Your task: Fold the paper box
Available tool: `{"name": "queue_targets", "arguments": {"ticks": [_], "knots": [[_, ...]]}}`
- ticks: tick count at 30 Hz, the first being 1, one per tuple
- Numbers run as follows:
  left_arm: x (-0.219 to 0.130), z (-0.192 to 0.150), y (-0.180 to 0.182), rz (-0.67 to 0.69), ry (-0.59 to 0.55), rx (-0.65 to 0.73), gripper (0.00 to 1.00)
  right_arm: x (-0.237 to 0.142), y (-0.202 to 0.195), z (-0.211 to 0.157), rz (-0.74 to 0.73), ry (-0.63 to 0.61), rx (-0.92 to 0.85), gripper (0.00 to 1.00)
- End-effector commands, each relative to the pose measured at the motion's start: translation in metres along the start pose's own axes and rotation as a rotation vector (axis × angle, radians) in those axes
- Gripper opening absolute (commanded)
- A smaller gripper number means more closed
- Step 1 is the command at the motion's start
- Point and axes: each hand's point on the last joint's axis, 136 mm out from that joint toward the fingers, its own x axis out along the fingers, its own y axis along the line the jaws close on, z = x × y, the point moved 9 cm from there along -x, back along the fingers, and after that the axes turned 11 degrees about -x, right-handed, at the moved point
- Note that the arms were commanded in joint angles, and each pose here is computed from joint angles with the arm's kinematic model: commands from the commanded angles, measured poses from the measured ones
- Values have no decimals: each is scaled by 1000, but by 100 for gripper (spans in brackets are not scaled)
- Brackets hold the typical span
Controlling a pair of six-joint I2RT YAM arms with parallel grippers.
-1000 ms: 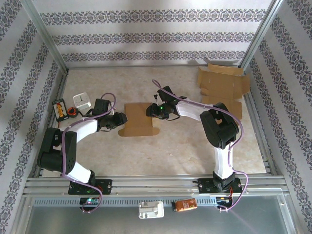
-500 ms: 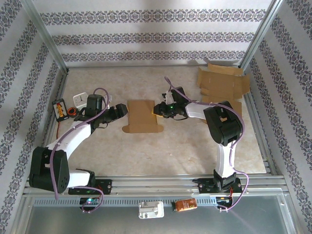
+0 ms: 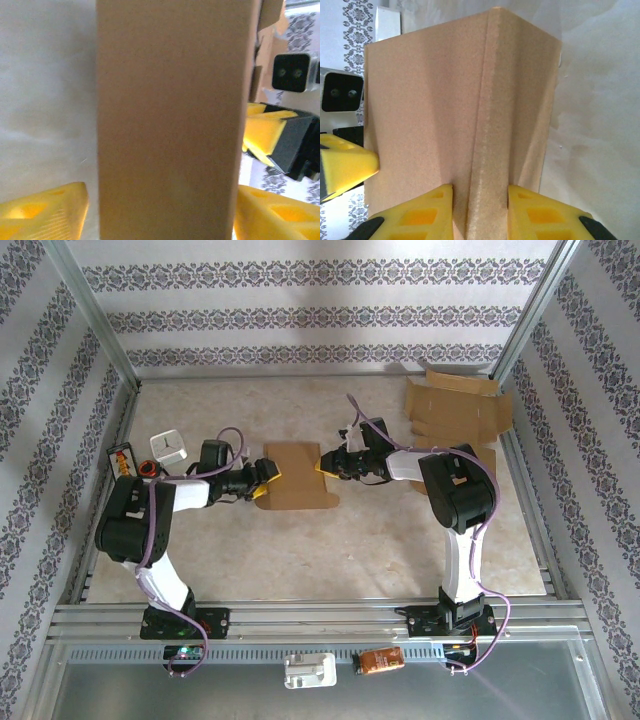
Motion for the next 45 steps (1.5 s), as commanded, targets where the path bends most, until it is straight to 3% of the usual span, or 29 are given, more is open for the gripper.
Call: {"name": "queue_targets", "arguments": {"ticks": [1,5,9,12,14,16,20,25,28,34,39,42,45], "knots": [[12,0,-17,-159,0,-7,59,7,-38,-31,-134,78,120,26],[13,2,-21,-194,-30,-51,40,-1,-26,-27,-133,58,93,29],[1,0,-30,-181,-92,-73,34,-33,11,-16,-169,-29,-11,61],[-15,-4,-41,-158,-138,-79,34,-71,50,-12,-251,-157,-158,73],[-27,-8,-46,-122,-173,-91,34,-89,79,-17,-332,-228,-329,78],[-41,-13,-53,-86,-210,-91,34,-96,115,-31,-439,-259,-654,87],[-62,-22,-68,-63,-241,-65,35,-83,161,-69,-582,-222,-1297,97],[-80,-32,-83,-76,-257,-41,35,-46,183,-94,-649,-96,-1936,98],[-88,-35,-88,-82,-269,-37,35,-23,181,-87,-757,-97,-2155,98],[-94,-41,-92,-115,-256,-79,36,24,176,-52,-990,-92,-2289,98],[-95,-44,-93,-135,-235,-103,36,46,177,-38,-1114,-182,-2282,97],[-94,-45,-92,-157,-220,-132,36,50,176,-36,-1130,-213,-2277,93],[-91,-45,-92,-184,-198,-153,36,52,174,-36,-1118,-221,-2279,81]]}}
